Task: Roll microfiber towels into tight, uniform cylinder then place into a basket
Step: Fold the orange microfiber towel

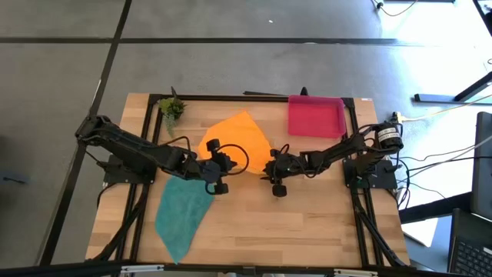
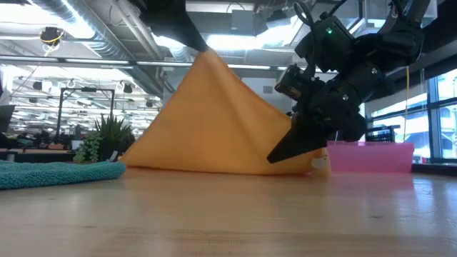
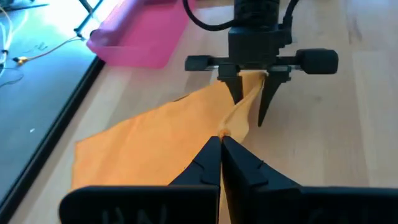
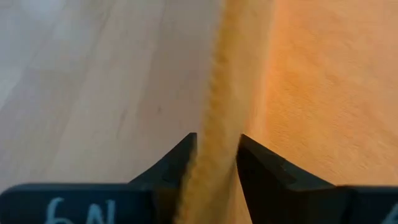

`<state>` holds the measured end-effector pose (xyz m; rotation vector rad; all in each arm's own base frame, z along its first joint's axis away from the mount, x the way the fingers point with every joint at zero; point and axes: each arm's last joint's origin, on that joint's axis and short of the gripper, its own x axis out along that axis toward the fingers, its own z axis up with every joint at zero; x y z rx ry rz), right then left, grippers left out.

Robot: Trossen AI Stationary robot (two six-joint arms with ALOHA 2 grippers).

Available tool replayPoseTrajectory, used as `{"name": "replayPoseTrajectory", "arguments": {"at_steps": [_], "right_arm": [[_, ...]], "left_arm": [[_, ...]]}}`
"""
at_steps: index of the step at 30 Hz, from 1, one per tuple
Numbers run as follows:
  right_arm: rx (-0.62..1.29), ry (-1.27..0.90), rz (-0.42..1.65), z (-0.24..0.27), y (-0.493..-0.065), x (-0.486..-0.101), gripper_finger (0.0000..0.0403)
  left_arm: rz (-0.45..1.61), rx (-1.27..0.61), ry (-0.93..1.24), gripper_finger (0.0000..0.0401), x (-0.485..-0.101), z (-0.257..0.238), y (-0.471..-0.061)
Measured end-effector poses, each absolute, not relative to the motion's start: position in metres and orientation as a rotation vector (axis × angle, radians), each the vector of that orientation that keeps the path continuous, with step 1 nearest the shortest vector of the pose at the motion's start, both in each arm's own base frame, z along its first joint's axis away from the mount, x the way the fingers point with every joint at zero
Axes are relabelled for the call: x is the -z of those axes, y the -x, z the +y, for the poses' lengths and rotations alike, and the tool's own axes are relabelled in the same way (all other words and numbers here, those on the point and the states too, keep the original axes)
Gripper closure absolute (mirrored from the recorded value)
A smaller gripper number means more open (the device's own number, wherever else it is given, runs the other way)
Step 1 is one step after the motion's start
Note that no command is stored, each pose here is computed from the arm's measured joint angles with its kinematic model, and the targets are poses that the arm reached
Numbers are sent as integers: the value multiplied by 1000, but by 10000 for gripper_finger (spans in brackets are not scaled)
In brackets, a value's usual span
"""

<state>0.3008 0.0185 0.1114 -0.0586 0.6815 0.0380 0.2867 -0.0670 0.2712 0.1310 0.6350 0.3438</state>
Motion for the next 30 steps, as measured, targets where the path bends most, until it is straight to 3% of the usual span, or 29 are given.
{"name": "replayPoseTrajectory", "arguments": {"at_steps": [11,22,30], "right_arm": [[16,47,635,17,-298,-130,293],[161,-8,715,19,-286,-136,293],[131,-23,742,36,-282,-134,293]], "left_arm": [[666,-411,-155,401,-274,-63,-277],[665,-463,-185,401,-274,-61,-275],[667,-463,-185,401,-273,-61,-275]]}}
